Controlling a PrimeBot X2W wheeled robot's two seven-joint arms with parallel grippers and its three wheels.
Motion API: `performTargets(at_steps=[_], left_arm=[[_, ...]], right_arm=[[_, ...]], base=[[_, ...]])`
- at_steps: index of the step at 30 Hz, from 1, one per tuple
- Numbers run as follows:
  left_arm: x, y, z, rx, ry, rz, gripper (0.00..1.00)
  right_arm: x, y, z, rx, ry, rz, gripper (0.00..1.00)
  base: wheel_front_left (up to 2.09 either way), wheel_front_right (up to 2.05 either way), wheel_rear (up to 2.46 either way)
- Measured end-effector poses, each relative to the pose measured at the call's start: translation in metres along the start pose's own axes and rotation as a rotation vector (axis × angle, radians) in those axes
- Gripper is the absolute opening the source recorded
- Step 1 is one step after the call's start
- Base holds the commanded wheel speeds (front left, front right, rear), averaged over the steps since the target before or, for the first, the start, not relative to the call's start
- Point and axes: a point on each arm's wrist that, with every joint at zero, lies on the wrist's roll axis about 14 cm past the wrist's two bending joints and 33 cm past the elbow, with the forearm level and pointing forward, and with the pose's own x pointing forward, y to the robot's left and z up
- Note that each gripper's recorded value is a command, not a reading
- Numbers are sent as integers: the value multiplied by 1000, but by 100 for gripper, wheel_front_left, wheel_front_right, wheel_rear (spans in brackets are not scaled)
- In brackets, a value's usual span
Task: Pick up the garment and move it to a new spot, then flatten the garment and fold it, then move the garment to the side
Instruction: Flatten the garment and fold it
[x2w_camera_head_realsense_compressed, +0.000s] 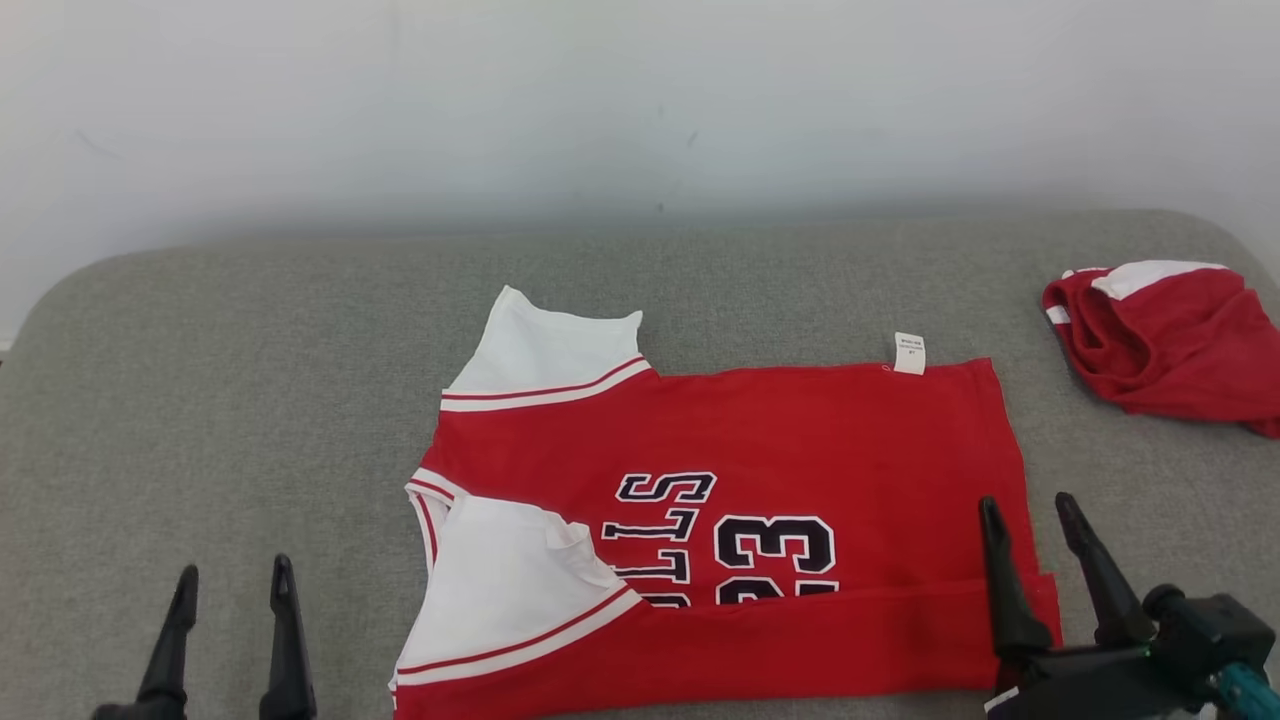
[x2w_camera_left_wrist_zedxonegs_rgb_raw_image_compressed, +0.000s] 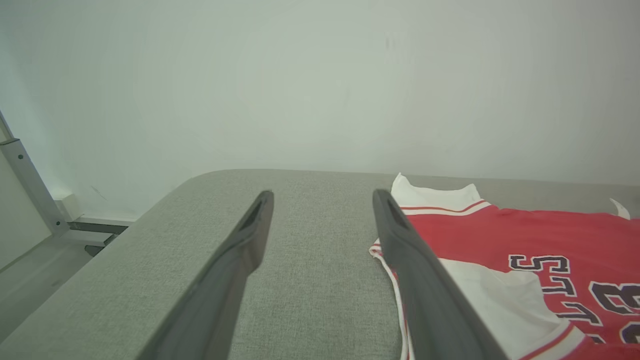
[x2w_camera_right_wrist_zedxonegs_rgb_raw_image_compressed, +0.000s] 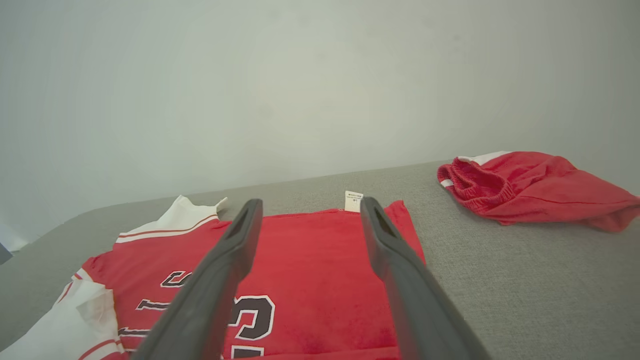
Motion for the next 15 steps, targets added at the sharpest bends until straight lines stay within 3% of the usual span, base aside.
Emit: performTargets(at_steps=[8, 11, 15], left_arm=[[51, -11, 26, 31, -55, -104, 100], [139, -36, 48, 76, -62, -245, 100], [174, -46, 34, 77, -6, -285, 100]], right_arm=[[26, -28, 2, -52, 32, -40, 100], [95, -50, 10, -117, 59, -34, 100], [123, -62, 2, -148, 109, -39, 100]], base=[[0, 0, 0], [0, 0, 0], [0, 0, 0]])
